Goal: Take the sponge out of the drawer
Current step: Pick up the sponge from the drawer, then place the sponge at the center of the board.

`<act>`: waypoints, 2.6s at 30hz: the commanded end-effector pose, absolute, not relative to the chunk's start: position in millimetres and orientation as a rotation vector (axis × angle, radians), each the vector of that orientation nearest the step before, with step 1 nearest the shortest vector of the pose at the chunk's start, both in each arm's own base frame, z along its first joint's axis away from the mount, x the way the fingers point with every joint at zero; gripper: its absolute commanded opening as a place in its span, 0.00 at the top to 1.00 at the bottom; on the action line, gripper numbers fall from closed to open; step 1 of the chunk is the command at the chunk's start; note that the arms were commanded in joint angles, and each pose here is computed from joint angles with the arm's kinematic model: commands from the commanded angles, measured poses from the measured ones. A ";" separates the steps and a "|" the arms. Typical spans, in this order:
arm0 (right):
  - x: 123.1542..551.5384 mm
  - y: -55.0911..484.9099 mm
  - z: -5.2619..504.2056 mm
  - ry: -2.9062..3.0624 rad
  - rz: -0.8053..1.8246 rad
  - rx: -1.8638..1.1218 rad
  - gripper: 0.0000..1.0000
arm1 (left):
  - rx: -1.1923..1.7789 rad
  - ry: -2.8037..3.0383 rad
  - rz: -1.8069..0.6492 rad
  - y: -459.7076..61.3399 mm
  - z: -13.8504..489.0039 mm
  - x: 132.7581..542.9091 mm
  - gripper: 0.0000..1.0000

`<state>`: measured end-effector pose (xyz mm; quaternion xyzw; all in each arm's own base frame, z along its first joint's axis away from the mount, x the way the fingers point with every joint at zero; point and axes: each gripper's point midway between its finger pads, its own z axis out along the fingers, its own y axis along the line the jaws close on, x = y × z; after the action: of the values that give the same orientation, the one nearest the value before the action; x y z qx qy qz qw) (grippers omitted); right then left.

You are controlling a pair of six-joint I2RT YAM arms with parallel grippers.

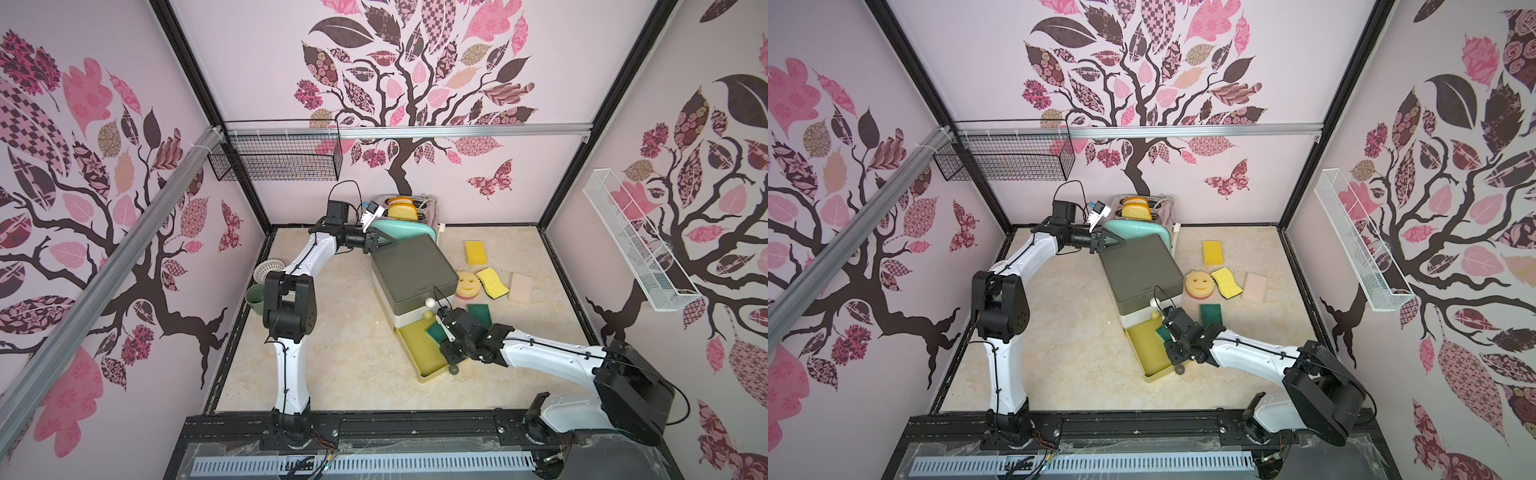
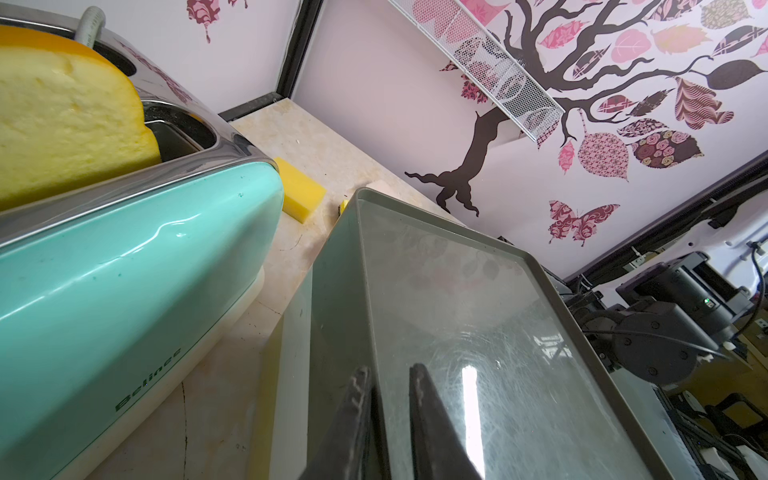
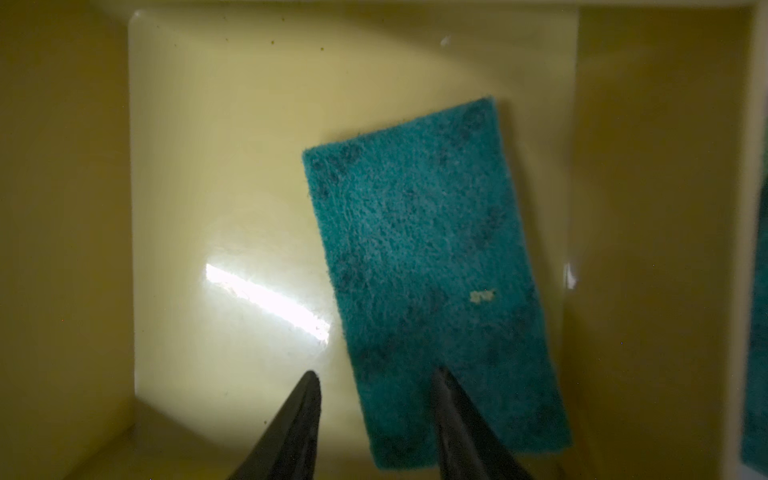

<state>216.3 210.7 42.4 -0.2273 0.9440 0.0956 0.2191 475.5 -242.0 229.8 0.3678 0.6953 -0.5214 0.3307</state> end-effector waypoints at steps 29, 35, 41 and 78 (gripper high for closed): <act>236.4 203.8 43.1 2.597 0.047 -0.513 1.00 | 0.874 1.996 -1.291 -218.6 161.5 492.6 0.80; 236.8 204.0 79.0 2.535 0.116 -0.476 1.00 | 0.871 2.001 -1.299 -219.3 158.5 492.1 0.80; 234.5 204.8 102.8 2.496 0.181 -0.451 1.00 | 0.873 2.003 -1.299 -219.8 157.8 491.5 0.80; 308.0 19.1 75.6 2.643 0.048 0.366 1.00 | 0.856 1.981 -1.355 -223.7 155.5 492.5 0.80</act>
<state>294.5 19.6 63.3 0.1405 0.9649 0.0160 0.2213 479.2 -237.0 231.0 0.3593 0.6895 -0.5353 0.3300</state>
